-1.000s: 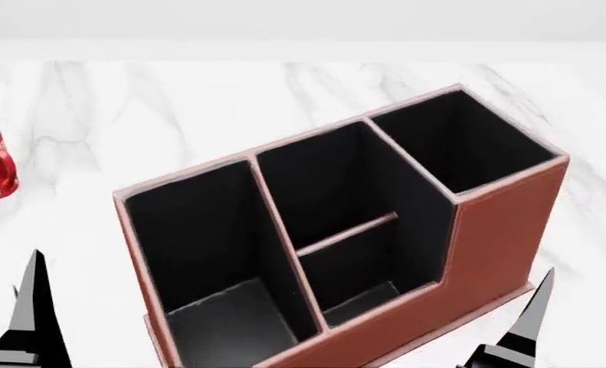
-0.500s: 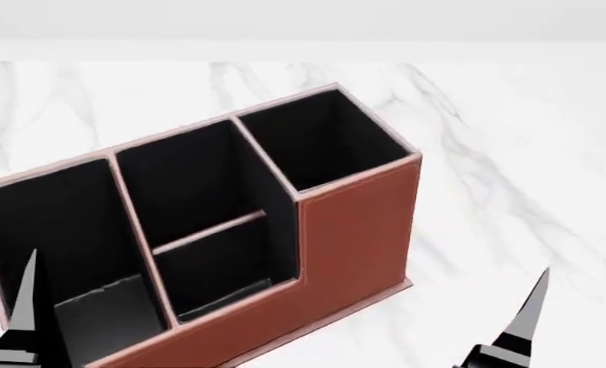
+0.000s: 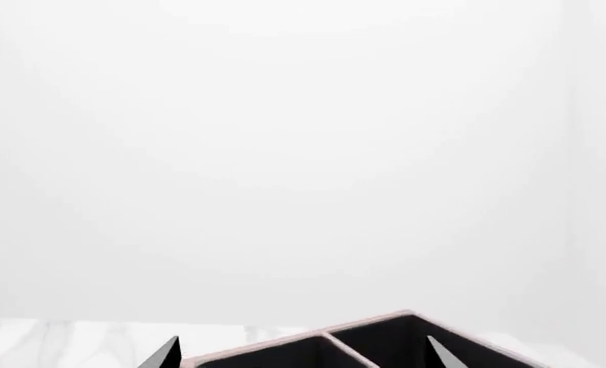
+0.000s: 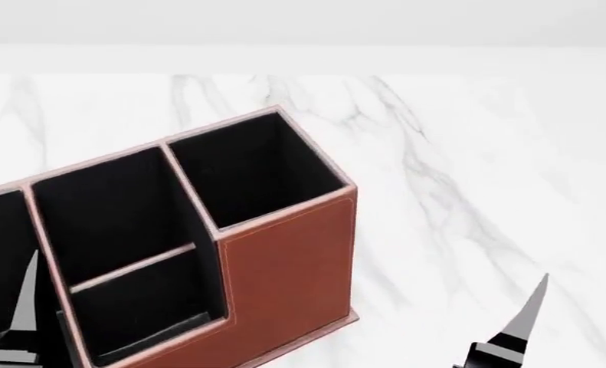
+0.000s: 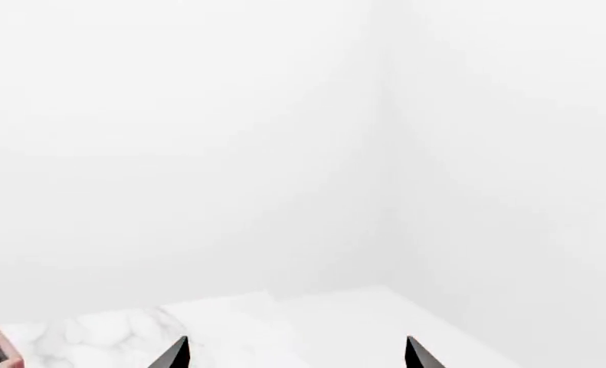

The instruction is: Pick up the book and place it in the left compartment of the caddy.

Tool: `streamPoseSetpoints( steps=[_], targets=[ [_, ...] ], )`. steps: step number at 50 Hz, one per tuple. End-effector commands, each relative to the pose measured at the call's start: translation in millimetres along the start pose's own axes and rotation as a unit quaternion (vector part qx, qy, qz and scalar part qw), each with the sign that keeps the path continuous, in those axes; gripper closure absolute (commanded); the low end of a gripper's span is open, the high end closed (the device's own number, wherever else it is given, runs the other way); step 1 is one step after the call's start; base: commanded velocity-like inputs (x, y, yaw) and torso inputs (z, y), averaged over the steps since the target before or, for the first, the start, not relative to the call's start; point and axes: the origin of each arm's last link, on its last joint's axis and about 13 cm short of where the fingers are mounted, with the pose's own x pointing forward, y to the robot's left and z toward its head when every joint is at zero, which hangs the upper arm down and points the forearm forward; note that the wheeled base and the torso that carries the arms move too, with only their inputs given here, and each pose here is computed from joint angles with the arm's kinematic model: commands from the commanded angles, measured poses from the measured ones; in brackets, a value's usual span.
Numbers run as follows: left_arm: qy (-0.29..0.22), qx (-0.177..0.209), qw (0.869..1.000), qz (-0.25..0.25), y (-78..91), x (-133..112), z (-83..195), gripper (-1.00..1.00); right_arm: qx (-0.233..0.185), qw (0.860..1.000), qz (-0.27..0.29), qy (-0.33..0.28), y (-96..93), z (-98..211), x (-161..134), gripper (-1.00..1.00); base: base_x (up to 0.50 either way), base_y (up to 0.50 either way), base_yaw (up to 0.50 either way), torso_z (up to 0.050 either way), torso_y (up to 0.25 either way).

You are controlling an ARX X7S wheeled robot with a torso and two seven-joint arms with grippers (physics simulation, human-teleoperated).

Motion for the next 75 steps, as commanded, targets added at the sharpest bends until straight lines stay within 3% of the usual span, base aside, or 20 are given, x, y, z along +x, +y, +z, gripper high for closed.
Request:
streamPoseSetpoints(
  steps=[1, 9, 75],
  targets=[
    [0.0, 0.001, 1.0, 0.001, 0.5, -0.2, 0.2, -1.0, -0.006, 1.0, 0.0, -0.007, 0.1, -0.3, -1.4, -1.0, 0.0, 0.0, 0.0, 0.0, 0.0],
    [0.0, 0.0, 1.0, 0.001, 0.6, -0.2, 0.0, -1.0, -0.022, 1.0, 0.011, -0.017, 2.1, 0.9, -1.6, -1.0, 0.0, 0.0, 0.34, 0.0, 0.0],
    [0.001, 0.0, 1.0, 0.001, -0.1, -0.5, 0.1, -1.0, -0.017, 0.999, 0.036, -0.022, 5.4, 2.7, -2.0, -1.0, 0.0, 0.0, 0.5, 0.0, 0.0]
  ],
)
